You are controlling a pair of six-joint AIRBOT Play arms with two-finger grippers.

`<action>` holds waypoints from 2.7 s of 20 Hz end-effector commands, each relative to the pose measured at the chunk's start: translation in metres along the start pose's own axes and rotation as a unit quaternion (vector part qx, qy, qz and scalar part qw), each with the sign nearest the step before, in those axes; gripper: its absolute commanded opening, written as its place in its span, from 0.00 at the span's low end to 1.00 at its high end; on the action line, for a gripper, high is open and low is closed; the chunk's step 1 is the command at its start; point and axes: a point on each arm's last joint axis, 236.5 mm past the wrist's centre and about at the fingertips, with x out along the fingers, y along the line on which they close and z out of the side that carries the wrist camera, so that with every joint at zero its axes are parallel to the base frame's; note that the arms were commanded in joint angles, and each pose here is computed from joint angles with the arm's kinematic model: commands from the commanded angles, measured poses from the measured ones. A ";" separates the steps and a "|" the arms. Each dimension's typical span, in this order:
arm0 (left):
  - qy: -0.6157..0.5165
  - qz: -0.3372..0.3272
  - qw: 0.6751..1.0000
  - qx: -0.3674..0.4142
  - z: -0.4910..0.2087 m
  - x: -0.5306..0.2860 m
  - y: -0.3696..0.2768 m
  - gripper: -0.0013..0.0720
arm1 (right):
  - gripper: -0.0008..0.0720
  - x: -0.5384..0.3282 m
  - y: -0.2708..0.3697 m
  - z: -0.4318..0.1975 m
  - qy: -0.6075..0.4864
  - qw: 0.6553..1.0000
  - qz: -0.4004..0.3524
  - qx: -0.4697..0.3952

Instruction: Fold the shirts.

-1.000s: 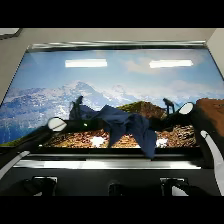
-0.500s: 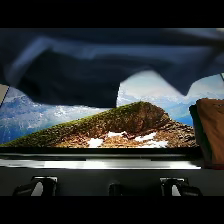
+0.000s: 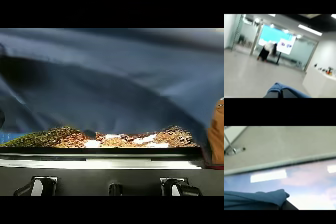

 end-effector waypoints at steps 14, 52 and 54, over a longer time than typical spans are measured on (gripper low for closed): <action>0.446 0.081 0.879 -0.144 -0.465 0.173 0.202 0.06 | 0.07 0.372 -0.061 -0.310 0.341 0.840 0.031 0.421; 0.711 0.089 0.667 -0.207 -0.595 -0.014 0.180 0.06 | 0.46 0.261 -0.126 -0.428 0.543 0.799 -0.054 0.252; 0.711 0.072 0.670 -0.201 -0.583 -0.004 0.177 0.06 | 0.07 0.255 -0.119 -0.425 0.557 0.791 -0.044 0.250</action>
